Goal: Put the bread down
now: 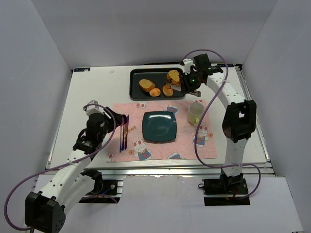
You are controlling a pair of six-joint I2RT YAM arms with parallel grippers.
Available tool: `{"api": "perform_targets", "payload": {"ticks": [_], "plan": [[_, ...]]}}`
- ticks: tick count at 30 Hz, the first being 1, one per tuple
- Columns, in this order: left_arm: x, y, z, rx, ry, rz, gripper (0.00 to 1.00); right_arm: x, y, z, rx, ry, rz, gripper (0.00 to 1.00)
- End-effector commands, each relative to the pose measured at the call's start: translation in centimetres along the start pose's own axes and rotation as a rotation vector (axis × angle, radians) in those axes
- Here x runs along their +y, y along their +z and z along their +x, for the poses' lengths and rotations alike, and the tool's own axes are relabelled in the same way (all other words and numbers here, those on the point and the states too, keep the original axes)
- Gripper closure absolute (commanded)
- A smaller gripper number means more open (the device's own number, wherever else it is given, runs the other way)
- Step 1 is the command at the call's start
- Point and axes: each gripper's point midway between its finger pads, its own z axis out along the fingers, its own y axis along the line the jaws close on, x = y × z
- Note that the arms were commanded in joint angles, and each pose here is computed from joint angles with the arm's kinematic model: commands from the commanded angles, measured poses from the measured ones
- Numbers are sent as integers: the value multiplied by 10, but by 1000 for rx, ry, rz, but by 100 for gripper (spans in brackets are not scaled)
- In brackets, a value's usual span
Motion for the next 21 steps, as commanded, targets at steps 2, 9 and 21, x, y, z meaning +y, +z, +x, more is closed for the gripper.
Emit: {"api": "perform_targets", "payload": {"ticks": [2, 9, 21], "plan": [[-1, -3, -4, -20, -12, 11, 26, 3, 8, 2, 10, 29, -12, 50], [-1, -3, -4, -20, -12, 9, 26, 3, 13, 7, 31, 24, -5, 49], [1, -3, -4, -20, -11, 2, 26, 9, 20, 9, 47, 9, -16, 48]]}}
